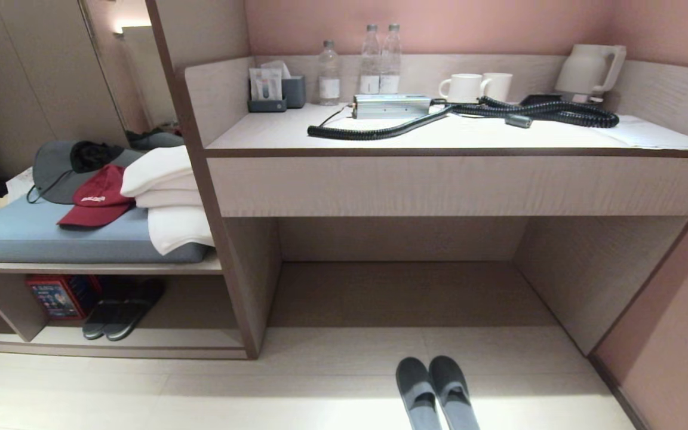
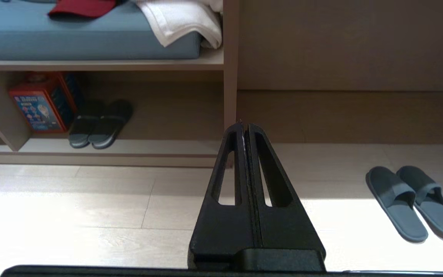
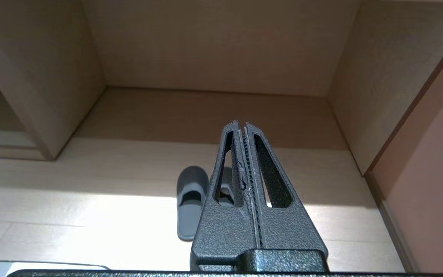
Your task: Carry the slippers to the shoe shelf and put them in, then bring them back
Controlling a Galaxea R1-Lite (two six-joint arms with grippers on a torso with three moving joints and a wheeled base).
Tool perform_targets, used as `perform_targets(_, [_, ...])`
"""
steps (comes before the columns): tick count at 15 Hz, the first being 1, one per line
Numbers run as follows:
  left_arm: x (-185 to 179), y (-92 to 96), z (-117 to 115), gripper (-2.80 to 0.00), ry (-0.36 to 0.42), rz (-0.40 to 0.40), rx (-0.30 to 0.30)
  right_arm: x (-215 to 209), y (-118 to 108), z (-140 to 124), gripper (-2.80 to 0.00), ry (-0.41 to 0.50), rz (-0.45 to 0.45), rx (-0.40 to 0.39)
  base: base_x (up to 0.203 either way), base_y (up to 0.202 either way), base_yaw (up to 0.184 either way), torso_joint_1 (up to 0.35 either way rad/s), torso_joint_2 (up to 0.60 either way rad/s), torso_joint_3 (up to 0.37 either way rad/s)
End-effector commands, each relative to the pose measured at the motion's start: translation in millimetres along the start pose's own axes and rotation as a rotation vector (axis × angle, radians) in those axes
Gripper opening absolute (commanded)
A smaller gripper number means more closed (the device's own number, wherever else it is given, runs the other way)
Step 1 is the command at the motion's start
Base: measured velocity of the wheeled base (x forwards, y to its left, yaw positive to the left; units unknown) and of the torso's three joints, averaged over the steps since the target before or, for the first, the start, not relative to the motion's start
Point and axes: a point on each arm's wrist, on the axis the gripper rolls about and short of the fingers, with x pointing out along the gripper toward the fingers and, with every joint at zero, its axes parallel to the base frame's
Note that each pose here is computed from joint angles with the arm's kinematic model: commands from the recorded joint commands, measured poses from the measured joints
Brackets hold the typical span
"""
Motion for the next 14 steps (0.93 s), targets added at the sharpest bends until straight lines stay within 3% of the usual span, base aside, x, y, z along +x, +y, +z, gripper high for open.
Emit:
perform_targets(1, [0.1,0.0,0.1,-2.8,0.0,0.001,0.0,0.3,0.0,-0.3,-2.8,0.003,0.001,0.0,0.0,0.0,0.0,0.002,0.0,0.202])
perform_targets(7, [0.1,0.0,0.1,-2.8,0.0,0.001,0.0,0.3,0.0,-0.3,-2.8,0.003,0.001,0.0,0.0,0.0,0.0,0.003,0.0,0.198])
perform_targets(14, [0.1,0.0,0.1,-2.8,0.0,-0.001,0.0,0.0,0.0,0.0,-2.8,0.0,0.001,0.0,0.0,0.0,0.0,0.003,0.0,0.031])
